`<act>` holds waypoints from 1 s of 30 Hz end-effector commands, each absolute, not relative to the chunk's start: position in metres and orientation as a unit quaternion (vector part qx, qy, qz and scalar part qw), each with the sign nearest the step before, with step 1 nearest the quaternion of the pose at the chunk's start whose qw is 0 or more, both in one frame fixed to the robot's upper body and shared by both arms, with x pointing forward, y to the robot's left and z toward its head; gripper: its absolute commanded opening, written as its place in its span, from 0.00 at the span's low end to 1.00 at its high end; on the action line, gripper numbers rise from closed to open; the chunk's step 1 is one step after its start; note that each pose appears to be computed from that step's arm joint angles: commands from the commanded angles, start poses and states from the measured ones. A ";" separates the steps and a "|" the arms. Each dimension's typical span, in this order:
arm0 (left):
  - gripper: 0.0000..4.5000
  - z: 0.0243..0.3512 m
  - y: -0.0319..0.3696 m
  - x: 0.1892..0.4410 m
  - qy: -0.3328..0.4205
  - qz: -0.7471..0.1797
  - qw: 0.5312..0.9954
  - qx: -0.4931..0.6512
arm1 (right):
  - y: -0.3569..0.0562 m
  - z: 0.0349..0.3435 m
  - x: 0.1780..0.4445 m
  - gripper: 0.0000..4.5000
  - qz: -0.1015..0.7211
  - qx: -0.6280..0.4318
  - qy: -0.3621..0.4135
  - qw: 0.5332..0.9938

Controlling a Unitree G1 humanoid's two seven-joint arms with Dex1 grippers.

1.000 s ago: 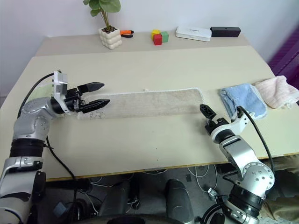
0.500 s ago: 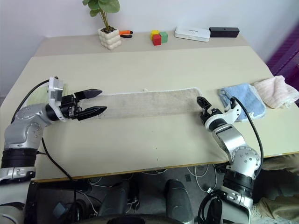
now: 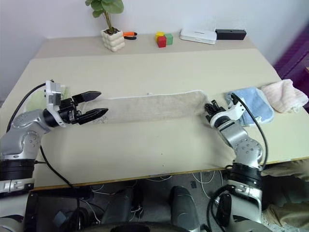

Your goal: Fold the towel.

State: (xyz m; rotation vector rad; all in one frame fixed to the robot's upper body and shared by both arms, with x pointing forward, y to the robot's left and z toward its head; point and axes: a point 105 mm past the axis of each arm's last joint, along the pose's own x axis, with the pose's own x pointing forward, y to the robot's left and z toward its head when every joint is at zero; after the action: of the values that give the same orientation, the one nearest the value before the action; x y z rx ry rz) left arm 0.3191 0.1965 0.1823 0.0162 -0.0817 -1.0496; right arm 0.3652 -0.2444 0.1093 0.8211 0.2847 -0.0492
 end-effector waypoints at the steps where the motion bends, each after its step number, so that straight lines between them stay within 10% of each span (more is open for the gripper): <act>1: 1.00 0.195 0.202 0.319 -0.067 -0.495 0.866 0.013 | -0.258 0.141 0.363 0.01 -0.008 0.329 0.106 0.939; 14: 1.00 0.195 0.206 0.322 -0.073 -0.485 0.871 0.016 | -0.136 0.194 0.346 0.01 0.287 -0.068 0.045 0.954; 30: 1.00 0.191 0.208 0.308 -0.071 -0.466 0.882 0.019 | -0.024 0.157 0.337 0.01 0.454 -0.079 0.076 0.884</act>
State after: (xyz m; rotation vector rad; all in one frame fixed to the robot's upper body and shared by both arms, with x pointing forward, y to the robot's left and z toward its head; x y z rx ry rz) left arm 0.3121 0.2041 0.1772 0.0118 -0.0989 -0.9827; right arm 0.3383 -0.0308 0.1489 -0.1385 0.1992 0.9268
